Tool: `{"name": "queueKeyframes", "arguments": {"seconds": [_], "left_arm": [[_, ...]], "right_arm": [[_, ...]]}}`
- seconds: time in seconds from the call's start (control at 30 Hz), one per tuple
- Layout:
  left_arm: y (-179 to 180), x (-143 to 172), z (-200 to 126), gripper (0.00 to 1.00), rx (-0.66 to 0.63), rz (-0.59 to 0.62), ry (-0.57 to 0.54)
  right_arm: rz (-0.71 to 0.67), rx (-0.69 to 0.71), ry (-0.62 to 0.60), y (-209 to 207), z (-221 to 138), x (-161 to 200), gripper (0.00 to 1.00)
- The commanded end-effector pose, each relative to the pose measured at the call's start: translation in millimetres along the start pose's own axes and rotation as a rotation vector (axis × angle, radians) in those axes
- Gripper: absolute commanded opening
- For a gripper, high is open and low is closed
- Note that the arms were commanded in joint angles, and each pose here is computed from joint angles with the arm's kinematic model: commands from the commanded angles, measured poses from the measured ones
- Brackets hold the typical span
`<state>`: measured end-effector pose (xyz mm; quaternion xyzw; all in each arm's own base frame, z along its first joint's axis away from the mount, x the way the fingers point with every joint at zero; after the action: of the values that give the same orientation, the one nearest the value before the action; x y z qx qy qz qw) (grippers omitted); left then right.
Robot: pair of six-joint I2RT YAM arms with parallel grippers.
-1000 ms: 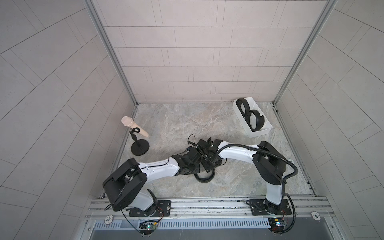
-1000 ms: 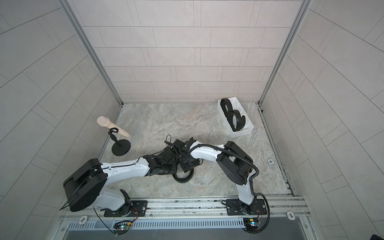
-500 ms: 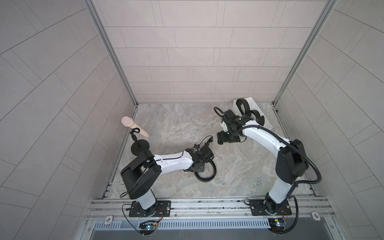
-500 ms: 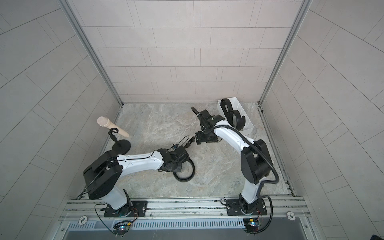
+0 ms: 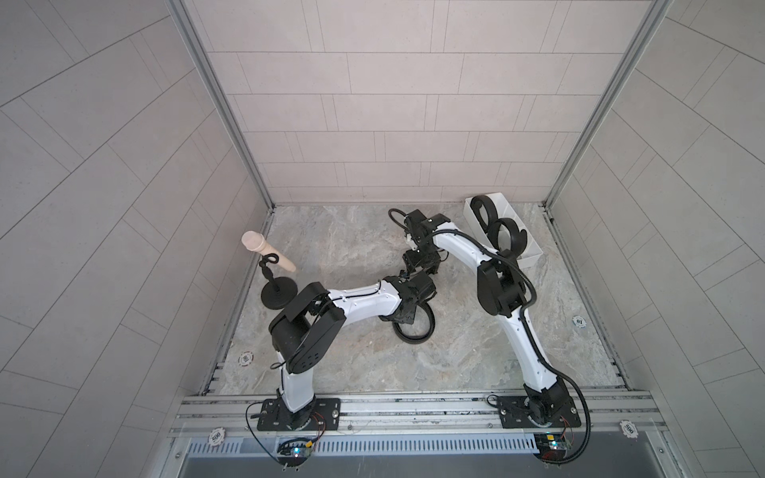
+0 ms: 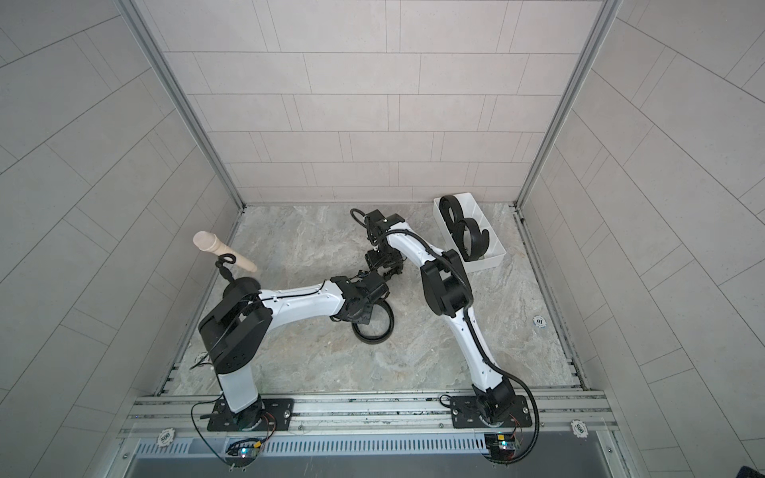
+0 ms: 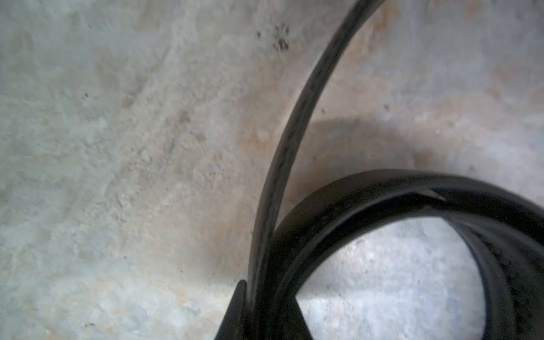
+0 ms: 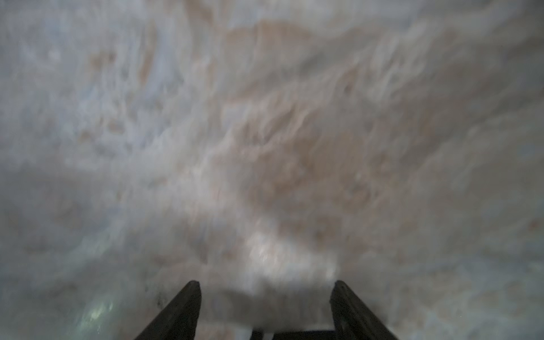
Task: Place the belts into the storage roll
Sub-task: Roll the belt at the center of the board.
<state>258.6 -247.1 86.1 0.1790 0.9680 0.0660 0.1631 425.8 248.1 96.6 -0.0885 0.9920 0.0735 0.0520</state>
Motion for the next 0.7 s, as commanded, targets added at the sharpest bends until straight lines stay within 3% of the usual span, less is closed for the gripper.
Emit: {"name": "queueKeyframes", "arguments": {"seconds": [0.0, 0.2, 0.37, 0.67], "left_arm": [[15, -15, 4, 0.0, -0.066, 0.07, -0.001], [21, -35, 9, 0.0, -0.007, 0.159, -0.042], [17, -43, 8, 0.0, 0.011, 0.245, -0.069], [13, -38, 14, 0.0, 0.047, 0.252, -0.113]], "right_arm": [[0.016, -0.027, 0.076, -9, -13, 43, 0.72], [0.09, -0.175, 0.121, -16, -8, 92, 0.72], [0.144, -0.324, 0.074, -15, -1, 89, 0.75], [0.238, -0.446, -0.049, -16, -8, 100, 0.78]]}}
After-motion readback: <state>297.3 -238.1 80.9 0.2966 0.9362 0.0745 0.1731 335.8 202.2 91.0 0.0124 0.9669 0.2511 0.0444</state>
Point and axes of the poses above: each gripper's point midway between its finger pads, its own z axis out along the fingers, its own y axis along the line the jaws close on, x = y × z, the point moved 6 cm from there along -z, back along the fingers, and after that the axes turned 10 degrees about z, right-handed, at the moved point
